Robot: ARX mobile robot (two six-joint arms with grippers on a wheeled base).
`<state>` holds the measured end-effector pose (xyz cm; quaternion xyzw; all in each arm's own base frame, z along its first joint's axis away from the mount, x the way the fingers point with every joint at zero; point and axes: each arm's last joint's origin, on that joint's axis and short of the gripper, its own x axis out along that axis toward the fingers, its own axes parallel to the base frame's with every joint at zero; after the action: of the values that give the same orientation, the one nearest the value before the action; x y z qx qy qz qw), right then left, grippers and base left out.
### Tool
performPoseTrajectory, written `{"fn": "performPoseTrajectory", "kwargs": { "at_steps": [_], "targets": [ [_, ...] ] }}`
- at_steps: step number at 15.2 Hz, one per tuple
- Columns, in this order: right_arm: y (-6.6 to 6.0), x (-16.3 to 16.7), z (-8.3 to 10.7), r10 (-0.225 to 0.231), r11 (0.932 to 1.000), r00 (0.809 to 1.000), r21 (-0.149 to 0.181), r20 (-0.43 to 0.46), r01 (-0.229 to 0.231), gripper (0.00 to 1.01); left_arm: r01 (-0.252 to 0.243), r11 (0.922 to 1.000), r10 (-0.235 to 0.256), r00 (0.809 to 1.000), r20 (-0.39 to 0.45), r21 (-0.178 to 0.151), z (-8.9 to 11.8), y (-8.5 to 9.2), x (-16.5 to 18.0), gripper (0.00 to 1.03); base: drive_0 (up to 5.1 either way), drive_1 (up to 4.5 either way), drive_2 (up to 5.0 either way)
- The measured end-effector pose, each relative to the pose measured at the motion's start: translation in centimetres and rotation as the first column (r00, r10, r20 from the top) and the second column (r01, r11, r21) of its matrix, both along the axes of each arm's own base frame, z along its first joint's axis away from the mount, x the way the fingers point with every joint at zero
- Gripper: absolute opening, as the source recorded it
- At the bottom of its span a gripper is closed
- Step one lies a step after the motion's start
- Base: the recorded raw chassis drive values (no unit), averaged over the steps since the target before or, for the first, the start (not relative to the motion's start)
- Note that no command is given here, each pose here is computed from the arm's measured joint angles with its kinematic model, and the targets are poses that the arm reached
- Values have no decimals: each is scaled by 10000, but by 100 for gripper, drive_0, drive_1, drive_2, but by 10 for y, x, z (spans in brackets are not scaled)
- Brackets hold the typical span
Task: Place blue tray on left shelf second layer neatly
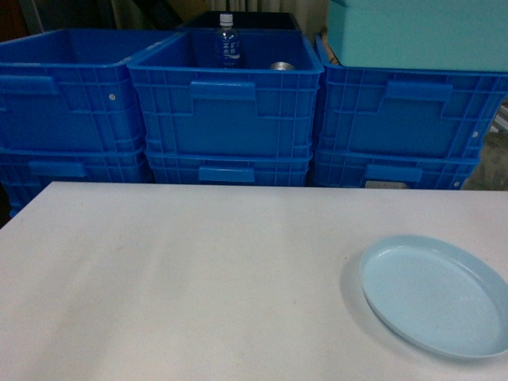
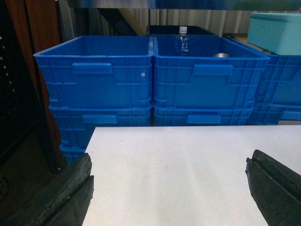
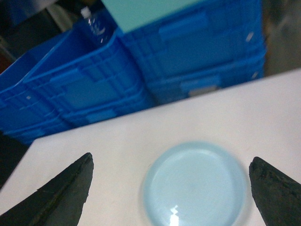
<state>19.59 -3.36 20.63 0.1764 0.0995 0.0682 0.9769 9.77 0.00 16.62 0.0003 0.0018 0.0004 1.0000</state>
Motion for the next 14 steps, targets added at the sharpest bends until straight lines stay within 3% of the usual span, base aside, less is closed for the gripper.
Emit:
{"fn": "performPoseTrajectory", "kwargs": {
  "at_steps": [1, 2, 3, 4, 8, 10, 11, 12, 14],
  "targets": [
    [-3, 22, -8, 745, 9905, 9900, 1238, -1195, -596, 98, 4, 10000, -4, 10000, 0, 0, 0, 0, 0, 98, 0, 0, 0],
    [-6, 46, -18, 1255, 9690, 9706, 2353, -2056, -755, 98, 4, 10000, -4, 10000, 0, 0, 0, 0, 0, 98, 0, 0, 0],
    [-9, 62, -25, 1323, 9535, 9612, 2962, -2420, -567, 98, 0, 10000, 0, 10000, -4, 0, 0, 0, 0, 98, 0, 0, 0],
    [-10, 70, -28, 1287, 9455, 9585, 3230, -2545, -412, 98, 0, 10000, 0, 10000, 0, 0, 0, 0, 0, 98, 0, 0, 0],
    [-9, 83, -39, 1019, 9309, 9493, 3650, -2976, 146, 98, 4, 10000, -4, 10000, 0, 0, 0, 0, 0, 98, 0, 0, 0],
    [-4, 90, -58, 814, 9161, 9300, 3945, -3585, 718, 98, 0, 10000, 0, 10000, -4, 0, 0, 0, 0, 98, 0, 0, 0],
    [1, 94, -66, 728, 9162, 9223, 3909, -3794, 884, 98, 0, 10000, 0, 10000, 0, -4, 0, 0, 0, 98, 0, 0, 0],
    [6, 97, -73, 502, 9219, 9194, 3722, -3902, 1077, 98, 0, 10000, 0, 10000, -4, 0, 0, 0, 0, 98, 0, 0, 0],
    [8, 99, -81, 104, 9252, 9138, 3505, -4061, 1452, 98, 0, 10000, 0, 10000, -4, -4, 0, 0, 0, 98, 0, 0, 0]
  ]
}}
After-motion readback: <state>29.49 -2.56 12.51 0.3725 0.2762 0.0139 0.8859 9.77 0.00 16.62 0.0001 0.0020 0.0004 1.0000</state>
